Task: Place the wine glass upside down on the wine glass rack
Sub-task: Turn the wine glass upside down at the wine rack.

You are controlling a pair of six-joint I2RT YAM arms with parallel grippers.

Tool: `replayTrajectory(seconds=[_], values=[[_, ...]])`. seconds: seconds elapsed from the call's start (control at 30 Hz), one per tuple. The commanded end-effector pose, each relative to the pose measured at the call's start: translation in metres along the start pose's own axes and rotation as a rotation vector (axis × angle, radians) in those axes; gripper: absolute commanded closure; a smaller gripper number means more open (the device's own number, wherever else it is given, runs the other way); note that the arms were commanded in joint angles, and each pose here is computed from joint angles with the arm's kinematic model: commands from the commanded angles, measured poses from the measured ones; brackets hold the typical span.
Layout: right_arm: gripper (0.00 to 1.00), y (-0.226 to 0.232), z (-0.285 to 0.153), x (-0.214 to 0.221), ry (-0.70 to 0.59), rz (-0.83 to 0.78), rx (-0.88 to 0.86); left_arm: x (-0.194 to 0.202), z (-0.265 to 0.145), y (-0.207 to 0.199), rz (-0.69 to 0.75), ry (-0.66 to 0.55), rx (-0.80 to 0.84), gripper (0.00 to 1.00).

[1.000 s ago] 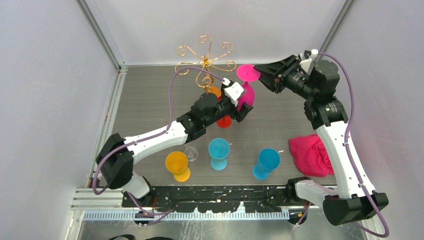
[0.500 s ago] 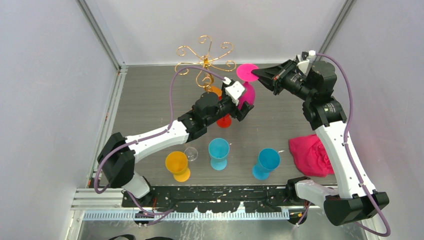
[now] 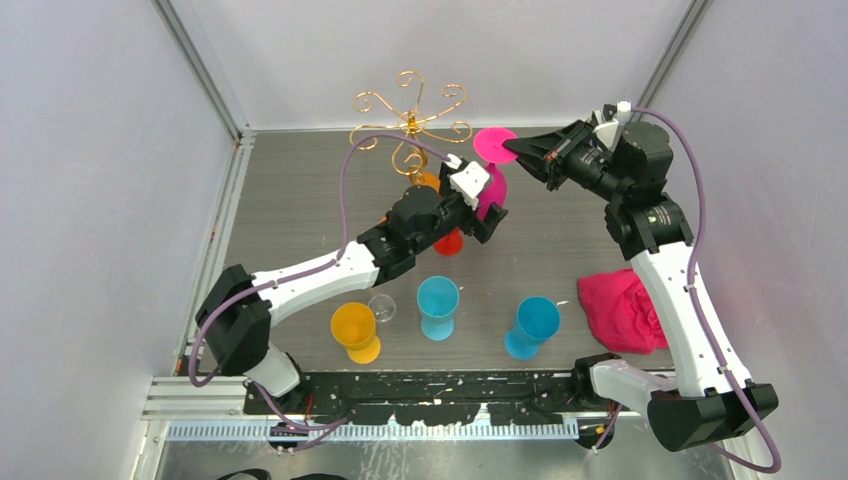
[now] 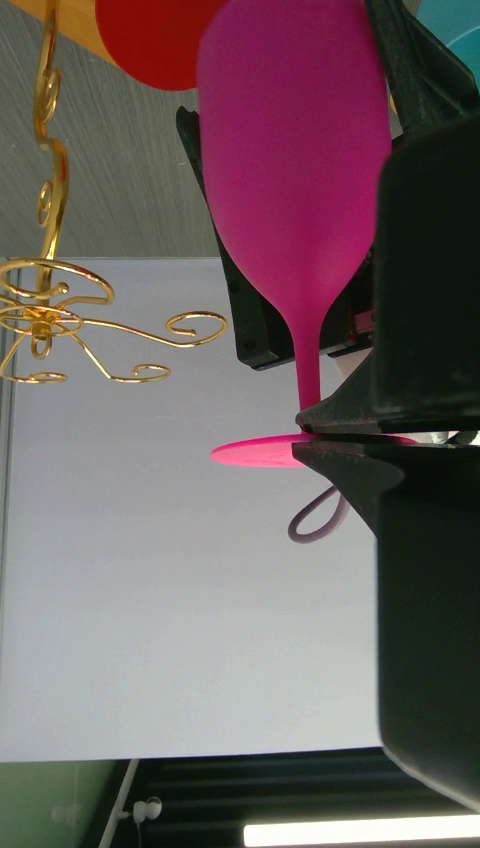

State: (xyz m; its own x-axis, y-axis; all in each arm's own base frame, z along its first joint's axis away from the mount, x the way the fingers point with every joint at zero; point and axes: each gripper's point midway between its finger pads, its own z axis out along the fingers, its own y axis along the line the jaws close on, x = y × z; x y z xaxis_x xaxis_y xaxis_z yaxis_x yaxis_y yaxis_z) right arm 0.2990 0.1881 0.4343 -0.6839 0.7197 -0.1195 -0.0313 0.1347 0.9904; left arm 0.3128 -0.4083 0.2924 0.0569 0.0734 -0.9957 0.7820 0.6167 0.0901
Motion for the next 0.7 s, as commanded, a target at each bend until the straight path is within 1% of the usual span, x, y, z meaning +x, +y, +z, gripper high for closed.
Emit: replayTrajectory(seconds=[0.0,0.13,0.67], values=[[0.99,0.027,-0.013,0.008,0.005,-0.046,-0.076,-0.039,-0.007,0.014,-0.047,-0.093,-0.088,0.10],[0.99,0.026,-0.015,0.009,0.000,-0.046,-0.075,-0.041,-0.012,0.017,-0.086,-0.075,-0.106,0.06],[0.99,0.030,-0.019,0.008,-0.019,-0.061,-0.074,-0.066,-0.035,0.026,-0.188,-0.104,-0.162,0.00]])
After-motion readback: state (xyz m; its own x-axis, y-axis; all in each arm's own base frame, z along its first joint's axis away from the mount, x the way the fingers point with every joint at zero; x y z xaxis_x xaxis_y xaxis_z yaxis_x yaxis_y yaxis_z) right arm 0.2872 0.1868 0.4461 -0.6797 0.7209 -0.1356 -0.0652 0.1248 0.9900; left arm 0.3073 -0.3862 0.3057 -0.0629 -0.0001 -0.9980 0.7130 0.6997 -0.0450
